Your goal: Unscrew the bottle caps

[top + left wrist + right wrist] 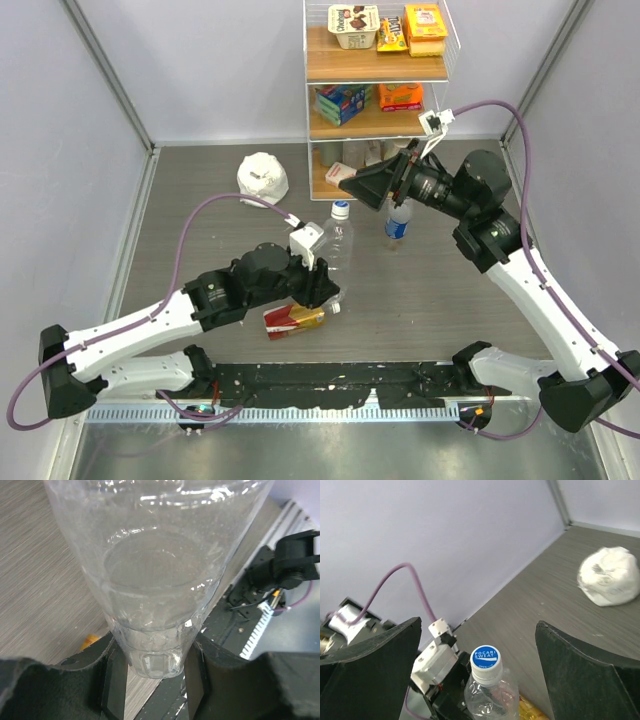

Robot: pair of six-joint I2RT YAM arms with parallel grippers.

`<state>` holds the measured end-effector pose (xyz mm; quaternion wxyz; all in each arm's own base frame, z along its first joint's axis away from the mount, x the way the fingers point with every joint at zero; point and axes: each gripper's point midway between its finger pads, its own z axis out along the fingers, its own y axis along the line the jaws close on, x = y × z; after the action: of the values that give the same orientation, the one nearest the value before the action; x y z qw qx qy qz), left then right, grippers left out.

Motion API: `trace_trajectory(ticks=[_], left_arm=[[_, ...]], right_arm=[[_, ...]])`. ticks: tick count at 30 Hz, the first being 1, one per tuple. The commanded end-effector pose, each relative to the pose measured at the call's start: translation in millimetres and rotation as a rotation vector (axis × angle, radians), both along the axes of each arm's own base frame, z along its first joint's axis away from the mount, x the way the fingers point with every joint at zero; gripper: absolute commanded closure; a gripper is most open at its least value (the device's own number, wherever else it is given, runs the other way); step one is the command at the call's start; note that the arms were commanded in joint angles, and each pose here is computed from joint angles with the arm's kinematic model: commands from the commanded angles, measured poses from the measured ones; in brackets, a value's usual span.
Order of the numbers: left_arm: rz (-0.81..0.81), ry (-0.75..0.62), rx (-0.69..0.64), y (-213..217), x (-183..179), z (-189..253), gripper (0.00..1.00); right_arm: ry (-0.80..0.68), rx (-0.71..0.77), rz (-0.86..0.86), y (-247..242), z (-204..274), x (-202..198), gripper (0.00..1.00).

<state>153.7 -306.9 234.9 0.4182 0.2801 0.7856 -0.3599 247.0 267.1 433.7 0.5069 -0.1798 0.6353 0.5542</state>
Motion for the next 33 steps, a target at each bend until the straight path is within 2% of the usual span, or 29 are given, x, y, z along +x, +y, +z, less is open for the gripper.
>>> trace_trajectory(ticks=[1, 5, 11, 17, 21, 26, 33], left_arm=[[0.14, -0.013, 0.061, 10.4, 23.3, -2.6, 1.0], [0.2, 0.006, 0.151, 16.4, 32.8, -16.3, 1.0], [0.256, 0.041, 0.288, 17.3, 43.9, -37.6, 1.0], [0.296, 0.065, 0.385, 17.3, 52.4, -53.9, 1.0], [0.314, 0.07, 0.438, 21.1, 54.8, -60.5, 1.0], [0.315, 0.074, 0.45, 20.6, 55.3, -64.2, 1.0], [0.312, 0.072, 0.443, 18.6, 55.9, -63.2, 1.0]], right_arm=[[0.125, -0.072, -0.245, -22.0, -9.0, 36.2, 0.0], [0.223, -0.149, -0.333, -22.4, -32.7, 54.9, 0.0], [0.303, -0.272, -0.402, -4.9, -58.4, 60.5, 0.0], [0.338, -0.399, -0.486, 9.7, -80.5, 65.2, 0.04], [0.356, -0.429, -0.53, 6.7, -91.3, 69.0, 0.1], [0.367, -0.452, -0.569, 0.2, -102.1, 71.7, 0.15], [0.41, -0.471, -0.525, 11.2, -126.9, 71.0, 0.23]])
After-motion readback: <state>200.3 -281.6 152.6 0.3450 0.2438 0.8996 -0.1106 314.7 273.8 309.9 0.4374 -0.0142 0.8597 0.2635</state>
